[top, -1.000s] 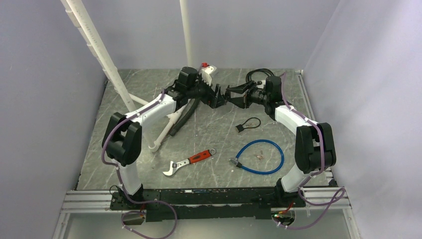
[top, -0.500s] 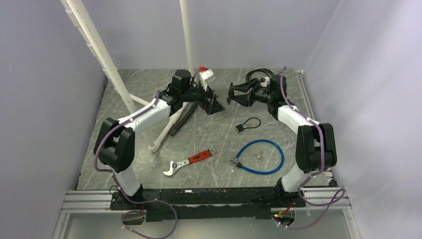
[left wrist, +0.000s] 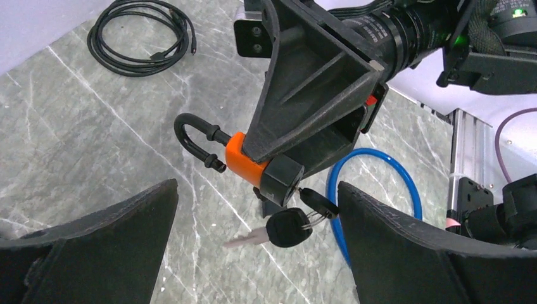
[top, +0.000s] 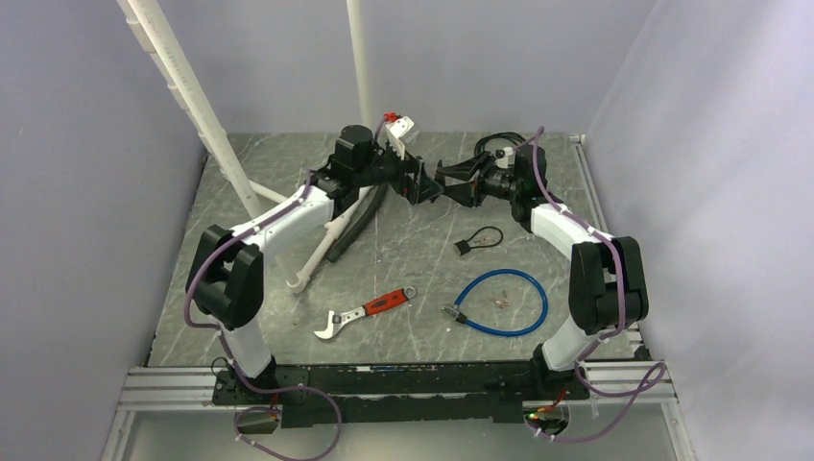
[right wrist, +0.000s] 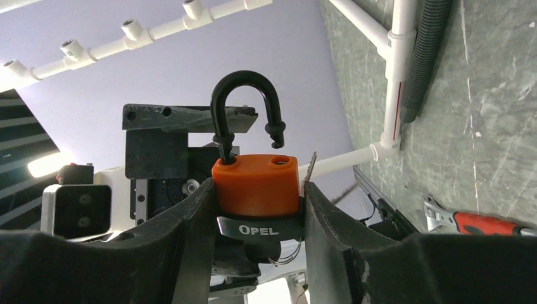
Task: Lock with the key
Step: Insert the key into the lock, then lock the lock.
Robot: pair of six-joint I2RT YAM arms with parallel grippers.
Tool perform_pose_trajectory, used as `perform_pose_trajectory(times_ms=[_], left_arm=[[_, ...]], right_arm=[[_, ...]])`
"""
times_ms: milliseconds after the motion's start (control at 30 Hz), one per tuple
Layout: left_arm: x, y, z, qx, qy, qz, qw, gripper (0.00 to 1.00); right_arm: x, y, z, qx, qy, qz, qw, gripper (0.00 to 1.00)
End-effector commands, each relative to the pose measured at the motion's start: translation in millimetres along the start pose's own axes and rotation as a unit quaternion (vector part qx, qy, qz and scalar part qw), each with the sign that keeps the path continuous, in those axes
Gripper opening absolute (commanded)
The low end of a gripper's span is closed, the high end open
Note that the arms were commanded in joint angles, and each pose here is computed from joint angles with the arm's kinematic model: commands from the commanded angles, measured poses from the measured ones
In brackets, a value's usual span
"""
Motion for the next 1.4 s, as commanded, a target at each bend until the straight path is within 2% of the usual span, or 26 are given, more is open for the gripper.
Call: perform_pose_trajectory(times_ms=[0, 67, 200, 300, 367, 533, 633, 667, 733, 767, 867, 967, 1067, 1167, 1267, 1367], left_arm=[[-17, -4, 22, -0.05, -0.003, -0.024, 0.998, 0.98], [-13, -1, 22, -0.043, -0.016, -0.022, 0.999, 0.99], [-26, 21, 1, 0.062, -0.055, -0.049, 0.995, 0.99], [-30, 44, -20, 0.137, -0.108, -0.021, 0.984, 1.0], [-26, 63, -30, 0.161, -0.131, 0.005, 0.978, 0.99], [-17, 99, -40, 0.163, -0.204, 0.055, 0.964, 0.98], [-20, 110, -42, 0.165, -0.236, 0.063, 0.956, 0.95], [-22, 112, -42, 0.162, -0.245, 0.064, 0.954, 0.93], [-27, 113, -41, 0.152, -0.262, 0.058, 0.951, 0.91], [-31, 112, -41, 0.148, -0.272, 0.051, 0.95, 0.9], [-39, 109, -39, 0.149, -0.291, 0.041, 0.944, 0.86], [-44, 105, -38, 0.154, -0.298, 0.031, 0.942, 0.76], [-43, 106, -39, 0.162, -0.311, 0.026, 0.936, 0.65], [-38, 104, -45, 0.189, -0.323, 0.021, 0.927, 0.58], [-29, 100, -54, 0.231, -0.328, 0.035, 0.915, 0.55], [-19, 98, -64, 0.261, -0.335, 0.047, 0.904, 0.59]], right_arm=[[15, 7, 27, -0.048, 0.069, 0.036, 0.996, 0.0], [15, 7, 31, -0.052, 0.074, 0.038, 0.995, 0.0], [10, 9, 33, -0.059, 0.091, 0.033, 0.994, 0.0], [7, 12, 39, -0.072, 0.155, 0.045, 0.984, 0.0], [8, 13, 44, -0.082, 0.214, 0.082, 0.97, 0.0], [16, 16, 42, -0.073, 0.287, 0.177, 0.939, 0.0], [28, 18, 36, -0.053, 0.33, 0.221, 0.916, 0.0], [32, 18, 32, -0.056, 0.36, 0.238, 0.901, 0.0], [41, 21, 29, -0.045, 0.354, 0.271, 0.894, 0.0], [45, 23, 24, -0.048, 0.381, 0.285, 0.878, 0.0], [59, 27, 16, -0.043, 0.381, 0.336, 0.861, 0.0], [72, 30, 6, -0.033, 0.381, 0.367, 0.848, 0.0], [81, 31, -1, -0.032, 0.362, 0.385, 0.848, 0.0], [88, 30, -3, -0.038, 0.36, 0.39, 0.847, 0.0], [92, 28, -2, -0.039, 0.358, 0.393, 0.846, 0.0], [94, 28, -2, -0.04, 0.353, 0.394, 0.848, 0.0]])
Point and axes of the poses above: each gripper's point midway between its finger pads, its own y axis back along the fingers, its own z axis along the line the jaws close on, x = y × z, the point moved 9 cm from there along y, back along the fingers
